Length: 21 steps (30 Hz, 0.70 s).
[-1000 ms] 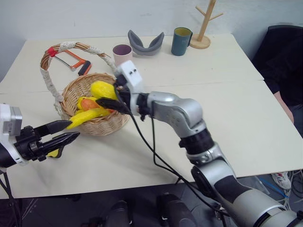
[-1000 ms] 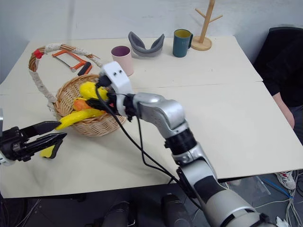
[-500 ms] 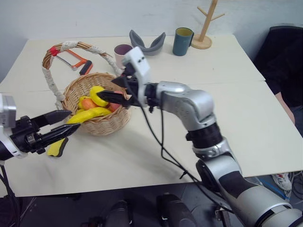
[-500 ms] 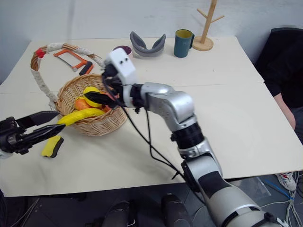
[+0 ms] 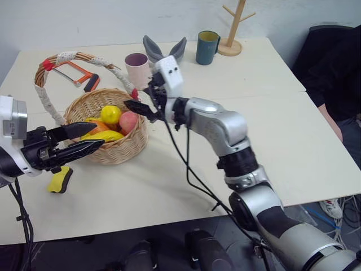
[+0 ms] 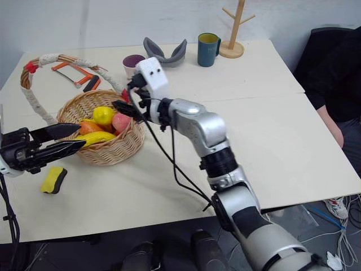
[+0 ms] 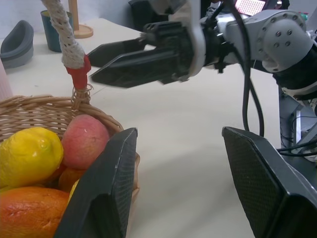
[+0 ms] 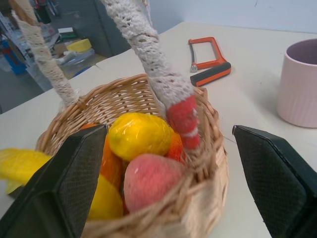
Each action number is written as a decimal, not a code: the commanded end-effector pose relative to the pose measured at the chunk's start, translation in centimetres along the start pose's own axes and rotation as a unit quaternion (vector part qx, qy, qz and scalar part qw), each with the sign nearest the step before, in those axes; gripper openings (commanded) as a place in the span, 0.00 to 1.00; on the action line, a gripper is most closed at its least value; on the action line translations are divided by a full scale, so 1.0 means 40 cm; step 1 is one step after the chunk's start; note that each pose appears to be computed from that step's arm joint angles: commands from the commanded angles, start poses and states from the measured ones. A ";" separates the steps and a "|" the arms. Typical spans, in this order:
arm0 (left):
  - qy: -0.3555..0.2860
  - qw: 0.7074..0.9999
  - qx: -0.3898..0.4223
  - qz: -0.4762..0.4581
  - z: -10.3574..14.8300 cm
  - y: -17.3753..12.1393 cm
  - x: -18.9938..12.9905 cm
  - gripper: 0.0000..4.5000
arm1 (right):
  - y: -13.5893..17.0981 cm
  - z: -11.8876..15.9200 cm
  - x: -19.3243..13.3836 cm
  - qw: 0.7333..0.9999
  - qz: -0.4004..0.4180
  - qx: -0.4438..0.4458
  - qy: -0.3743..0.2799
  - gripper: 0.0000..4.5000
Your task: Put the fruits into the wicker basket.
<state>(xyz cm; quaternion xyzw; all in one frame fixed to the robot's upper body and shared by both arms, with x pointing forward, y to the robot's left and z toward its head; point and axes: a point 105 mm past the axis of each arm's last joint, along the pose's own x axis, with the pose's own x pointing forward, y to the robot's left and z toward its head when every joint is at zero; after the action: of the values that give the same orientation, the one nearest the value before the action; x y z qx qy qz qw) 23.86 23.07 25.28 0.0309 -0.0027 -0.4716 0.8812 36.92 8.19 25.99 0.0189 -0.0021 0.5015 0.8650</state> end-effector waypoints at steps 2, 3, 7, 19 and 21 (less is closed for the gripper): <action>-0.003 1.000 0.023 -0.001 0.017 0.002 0.000 0.63 | -0.028 0.018 0.045 0.998 -0.047 -0.036 -0.021 0.93; -0.003 1.000 0.024 -0.001 0.016 0.002 0.000 0.63 | -0.037 0.012 0.050 0.998 -0.055 -0.038 -0.020 0.93; -0.005 1.000 0.026 0.000 0.014 0.000 -0.001 0.63 | -0.048 0.004 0.056 0.997 -0.057 -0.045 -0.024 0.71; -0.017 0.999 0.025 -0.023 0.016 -0.002 0.026 0.63 | -0.065 0.054 -0.002 0.992 -0.051 -0.092 -0.076 0.04; -0.022 0.999 0.008 -0.048 0.017 -0.013 0.037 0.63 | -0.087 0.079 -0.050 0.987 -0.070 -0.118 -0.085 0.04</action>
<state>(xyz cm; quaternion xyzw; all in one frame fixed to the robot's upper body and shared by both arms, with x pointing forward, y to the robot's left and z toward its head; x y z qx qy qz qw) 24.68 22.13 25.39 0.0326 -0.0146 -0.4922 0.8697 40.11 5.67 24.79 -0.0303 -0.0588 0.4359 0.8976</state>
